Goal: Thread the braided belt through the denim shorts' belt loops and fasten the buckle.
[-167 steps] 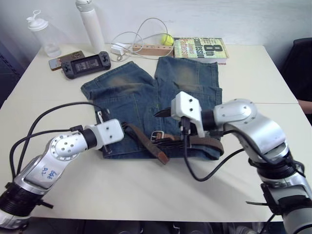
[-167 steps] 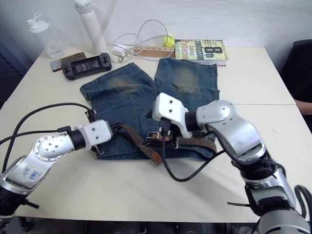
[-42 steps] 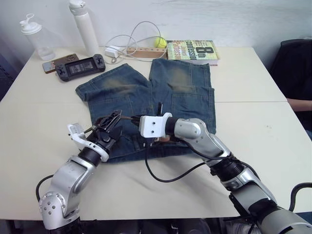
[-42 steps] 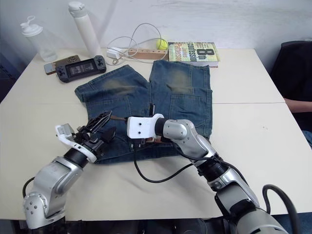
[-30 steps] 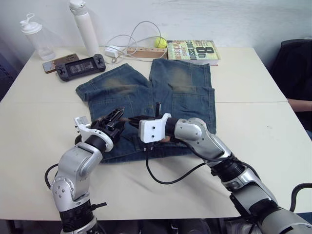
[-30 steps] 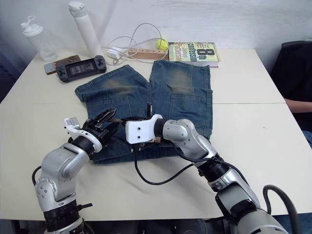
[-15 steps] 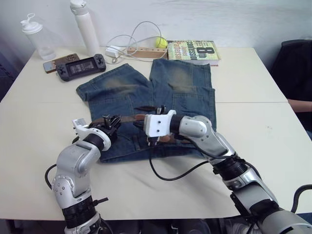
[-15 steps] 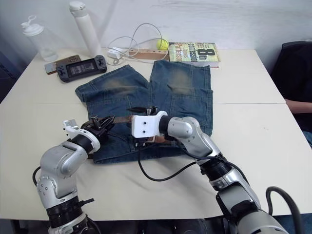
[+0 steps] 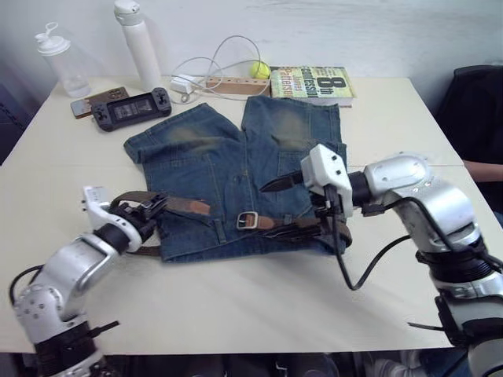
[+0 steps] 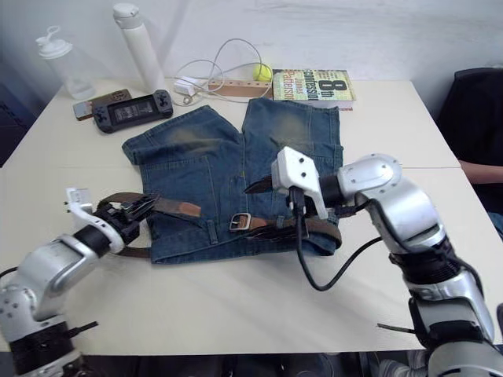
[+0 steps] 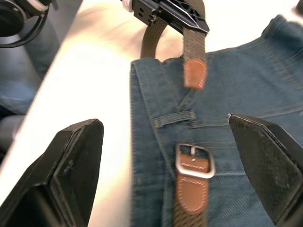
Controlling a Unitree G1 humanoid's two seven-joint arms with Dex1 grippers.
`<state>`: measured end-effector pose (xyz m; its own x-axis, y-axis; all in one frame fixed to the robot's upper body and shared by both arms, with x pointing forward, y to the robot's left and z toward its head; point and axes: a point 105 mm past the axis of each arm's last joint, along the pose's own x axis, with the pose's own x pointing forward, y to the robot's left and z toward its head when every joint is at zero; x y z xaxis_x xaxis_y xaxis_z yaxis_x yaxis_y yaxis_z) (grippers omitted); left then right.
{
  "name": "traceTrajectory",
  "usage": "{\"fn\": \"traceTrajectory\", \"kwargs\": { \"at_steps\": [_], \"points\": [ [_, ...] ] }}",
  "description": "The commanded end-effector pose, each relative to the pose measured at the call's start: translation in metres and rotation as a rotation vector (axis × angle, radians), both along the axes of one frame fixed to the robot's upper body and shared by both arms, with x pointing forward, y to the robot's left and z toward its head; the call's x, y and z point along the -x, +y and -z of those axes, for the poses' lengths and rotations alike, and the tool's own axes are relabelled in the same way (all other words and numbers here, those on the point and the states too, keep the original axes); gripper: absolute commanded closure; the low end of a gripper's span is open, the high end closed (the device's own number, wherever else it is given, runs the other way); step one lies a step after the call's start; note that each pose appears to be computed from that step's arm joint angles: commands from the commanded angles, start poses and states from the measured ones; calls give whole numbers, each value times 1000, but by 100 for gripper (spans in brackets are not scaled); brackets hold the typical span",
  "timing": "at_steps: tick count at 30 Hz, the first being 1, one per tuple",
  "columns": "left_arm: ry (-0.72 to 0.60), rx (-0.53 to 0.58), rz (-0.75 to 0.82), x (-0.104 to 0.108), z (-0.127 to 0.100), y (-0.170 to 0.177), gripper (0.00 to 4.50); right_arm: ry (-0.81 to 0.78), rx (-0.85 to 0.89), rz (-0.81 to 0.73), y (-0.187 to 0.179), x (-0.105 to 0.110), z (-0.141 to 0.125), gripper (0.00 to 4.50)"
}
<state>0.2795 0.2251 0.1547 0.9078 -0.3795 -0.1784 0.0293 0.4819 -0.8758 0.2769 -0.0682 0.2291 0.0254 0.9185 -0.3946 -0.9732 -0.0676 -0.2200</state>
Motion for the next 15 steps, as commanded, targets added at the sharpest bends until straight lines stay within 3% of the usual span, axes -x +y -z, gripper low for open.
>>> {"fn": "traceTrajectory", "kwargs": {
  "at_steps": [1, 6, 15],
  "points": [
    [-6, -25, 58, 13, 6, -9, 450, 51, 27, 28, -10, 3, -13, 5],
    [11, 2, 49, 18, 12, -24, 450, 139, 37, 60, -14, 3, -17, 5],
    [60, 66, -45, 15, 16, -41, 450, 95, -11, 151, -8, -12, -22, 5]
  ]
}}
